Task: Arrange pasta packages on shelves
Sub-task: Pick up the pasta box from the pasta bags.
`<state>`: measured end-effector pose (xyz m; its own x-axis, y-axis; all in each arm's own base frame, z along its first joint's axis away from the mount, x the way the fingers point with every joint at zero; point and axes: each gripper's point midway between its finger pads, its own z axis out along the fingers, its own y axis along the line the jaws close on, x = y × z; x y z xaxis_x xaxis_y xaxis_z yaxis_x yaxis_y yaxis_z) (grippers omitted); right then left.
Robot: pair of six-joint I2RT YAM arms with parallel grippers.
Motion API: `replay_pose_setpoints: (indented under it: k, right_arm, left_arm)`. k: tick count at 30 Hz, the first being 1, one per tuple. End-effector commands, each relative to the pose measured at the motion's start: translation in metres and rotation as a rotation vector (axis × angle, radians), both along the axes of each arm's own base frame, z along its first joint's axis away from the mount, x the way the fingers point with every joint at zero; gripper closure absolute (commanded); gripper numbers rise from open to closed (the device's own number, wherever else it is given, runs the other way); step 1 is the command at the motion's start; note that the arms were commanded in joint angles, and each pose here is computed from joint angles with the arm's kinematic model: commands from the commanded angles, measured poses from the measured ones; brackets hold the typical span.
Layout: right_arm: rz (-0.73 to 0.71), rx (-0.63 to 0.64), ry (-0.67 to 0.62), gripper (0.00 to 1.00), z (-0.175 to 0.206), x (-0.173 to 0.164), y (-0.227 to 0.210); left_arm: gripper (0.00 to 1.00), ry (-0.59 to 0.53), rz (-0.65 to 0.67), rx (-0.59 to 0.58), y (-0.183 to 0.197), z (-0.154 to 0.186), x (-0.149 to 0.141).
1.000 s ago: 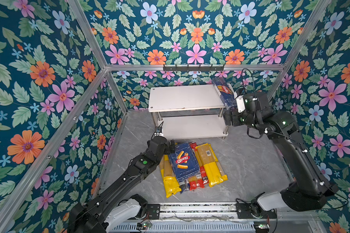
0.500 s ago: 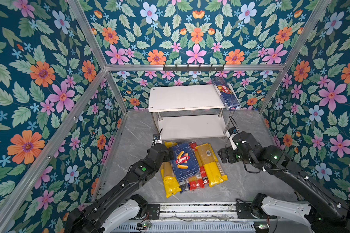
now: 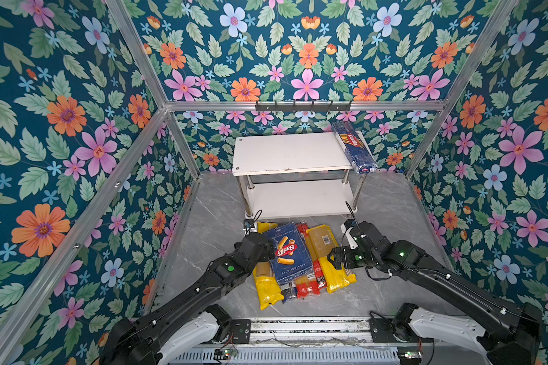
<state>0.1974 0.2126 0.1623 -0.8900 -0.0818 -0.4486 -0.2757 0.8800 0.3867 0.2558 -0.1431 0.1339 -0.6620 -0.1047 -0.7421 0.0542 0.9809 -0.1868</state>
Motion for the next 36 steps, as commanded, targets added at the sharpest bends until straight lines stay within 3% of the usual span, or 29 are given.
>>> replay_pose_setpoints:
  k: [1, 15, 29, 36]
  right_arm:
    - [0.046, 0.139, 0.001, 0.04, 0.008, 0.006, 0.032]
    - [0.092, 0.225, 0.118, 0.03, -0.024, 0.024, 0.082]
    - [0.118, 0.303, 0.249, 0.03, -0.052, 0.027, 0.108]
    - [0.144, 0.342, 0.29, 0.03, -0.058, 0.024, 0.117]
  left_arm:
    - [0.11, 0.004, 0.007, -0.015, -0.004, -0.004, 0.002]
    - [0.35, 0.048, -0.018, -0.011, -0.013, -0.024, 0.002]
    - [0.69, 0.089, -0.032, 0.005, -0.015, -0.042, -0.002]
    - [0.76, 0.107, -0.033, -0.008, -0.016, -0.052, -0.004]
